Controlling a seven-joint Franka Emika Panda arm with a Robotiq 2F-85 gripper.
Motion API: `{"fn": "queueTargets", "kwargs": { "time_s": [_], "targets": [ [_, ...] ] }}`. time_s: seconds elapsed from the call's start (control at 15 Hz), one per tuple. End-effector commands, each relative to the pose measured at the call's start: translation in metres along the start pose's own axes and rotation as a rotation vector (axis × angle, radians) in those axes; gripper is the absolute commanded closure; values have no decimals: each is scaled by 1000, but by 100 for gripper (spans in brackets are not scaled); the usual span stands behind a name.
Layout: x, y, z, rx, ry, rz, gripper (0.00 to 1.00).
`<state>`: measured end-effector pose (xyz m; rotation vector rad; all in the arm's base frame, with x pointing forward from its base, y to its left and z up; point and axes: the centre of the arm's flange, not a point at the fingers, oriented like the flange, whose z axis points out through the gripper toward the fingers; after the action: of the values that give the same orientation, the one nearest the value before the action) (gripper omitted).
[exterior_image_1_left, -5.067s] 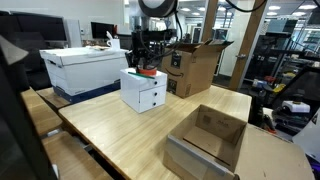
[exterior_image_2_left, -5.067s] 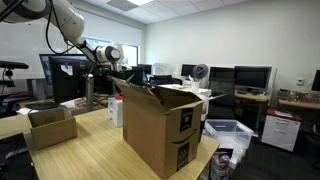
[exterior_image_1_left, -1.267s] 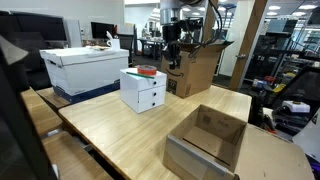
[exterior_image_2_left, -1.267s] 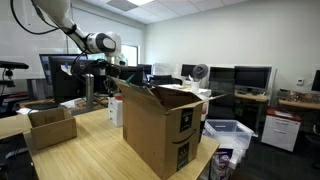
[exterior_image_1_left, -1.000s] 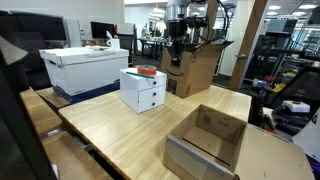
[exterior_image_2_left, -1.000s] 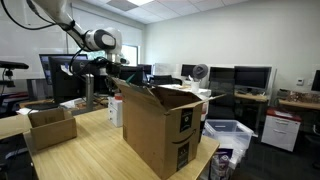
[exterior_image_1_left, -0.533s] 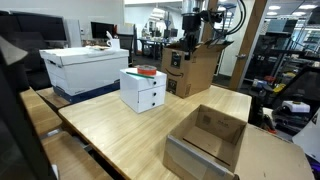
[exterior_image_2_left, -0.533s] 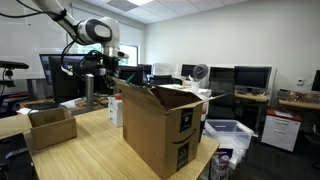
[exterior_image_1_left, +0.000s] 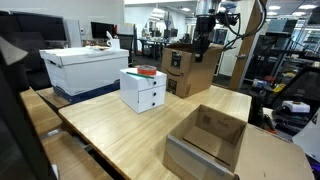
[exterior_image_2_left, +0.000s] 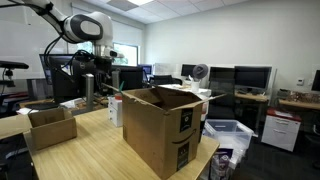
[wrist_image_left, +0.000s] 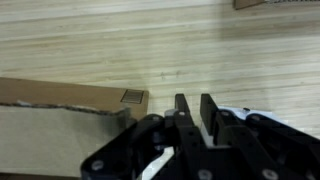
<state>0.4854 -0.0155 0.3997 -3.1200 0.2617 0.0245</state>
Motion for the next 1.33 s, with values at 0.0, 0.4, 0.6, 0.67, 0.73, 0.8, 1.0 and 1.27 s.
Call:
{"fn": "queueTargets", "kwargs": {
  "time_s": [0.0,0.4,0.6,0.67,0.73,0.8,1.0,1.27],
  "targets": [
    [-25,5,-1,68,11,1,50],
    [-40,-1,-4,95,2,-38,13],
    [-44,-4,-2,66,-4,-74,2],
    [-44,-5,-1,53,-23,-75,0],
    [-45,-6,0,51,-23,-79,0],
    [-45,-7,1,51,-28,-86,0],
    [-47,-9,4,48,-33,-95,0],
    [-39,-13,6,49,-32,-66,0]
  ]
}}
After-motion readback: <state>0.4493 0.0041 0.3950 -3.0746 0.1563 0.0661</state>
